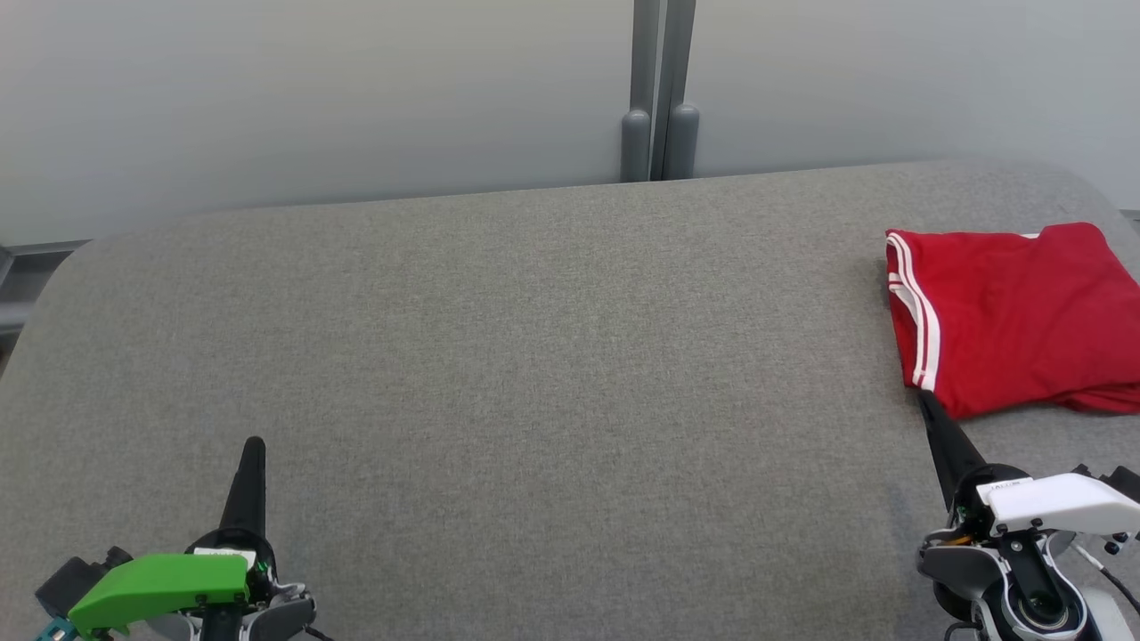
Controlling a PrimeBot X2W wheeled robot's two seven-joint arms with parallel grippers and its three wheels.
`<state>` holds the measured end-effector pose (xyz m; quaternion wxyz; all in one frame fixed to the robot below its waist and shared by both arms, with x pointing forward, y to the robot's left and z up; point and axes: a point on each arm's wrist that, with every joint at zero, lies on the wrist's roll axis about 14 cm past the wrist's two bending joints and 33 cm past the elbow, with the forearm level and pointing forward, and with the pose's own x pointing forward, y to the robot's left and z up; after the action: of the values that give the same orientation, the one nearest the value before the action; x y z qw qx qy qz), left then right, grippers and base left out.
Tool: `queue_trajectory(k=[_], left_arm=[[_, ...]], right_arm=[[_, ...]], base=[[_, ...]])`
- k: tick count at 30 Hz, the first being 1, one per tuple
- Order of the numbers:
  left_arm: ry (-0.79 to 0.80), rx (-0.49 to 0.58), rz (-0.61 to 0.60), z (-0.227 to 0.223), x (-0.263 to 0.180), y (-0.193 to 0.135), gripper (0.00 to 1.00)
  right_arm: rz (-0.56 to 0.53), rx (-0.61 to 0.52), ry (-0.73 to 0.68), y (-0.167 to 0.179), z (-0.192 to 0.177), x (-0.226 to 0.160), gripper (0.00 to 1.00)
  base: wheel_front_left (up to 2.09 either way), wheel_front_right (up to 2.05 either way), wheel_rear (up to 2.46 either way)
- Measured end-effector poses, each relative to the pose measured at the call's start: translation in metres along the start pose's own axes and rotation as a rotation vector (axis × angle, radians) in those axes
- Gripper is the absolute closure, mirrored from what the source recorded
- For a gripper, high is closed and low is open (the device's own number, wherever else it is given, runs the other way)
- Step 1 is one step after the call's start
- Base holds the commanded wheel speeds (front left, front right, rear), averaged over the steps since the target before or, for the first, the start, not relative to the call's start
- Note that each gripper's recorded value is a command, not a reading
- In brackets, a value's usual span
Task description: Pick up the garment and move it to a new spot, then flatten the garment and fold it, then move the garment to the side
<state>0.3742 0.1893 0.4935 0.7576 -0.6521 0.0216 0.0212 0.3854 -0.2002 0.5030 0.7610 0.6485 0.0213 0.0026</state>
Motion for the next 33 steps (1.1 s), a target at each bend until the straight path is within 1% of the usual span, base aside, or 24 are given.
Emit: queue_trajectory(k=[23, 33], left_arm=[[-0.024, -0.147, -0.047, 0.0060, 0.0032, -0.0079, 1.00], [-0.024, -0.154, -0.051, 0.0060, 0.0034, -0.0086, 1.00]], right_arm=[[0.019, 0.157, -0.009, 0.0010, 0.0056, 0.0015, 1.00], [0.020, 0.162, -0.010, 0.0012, 0.0060, 0.0016, 1.00]], base=[[0.00, 0.00, 0.00], [0.00, 0.00, 0.00]])
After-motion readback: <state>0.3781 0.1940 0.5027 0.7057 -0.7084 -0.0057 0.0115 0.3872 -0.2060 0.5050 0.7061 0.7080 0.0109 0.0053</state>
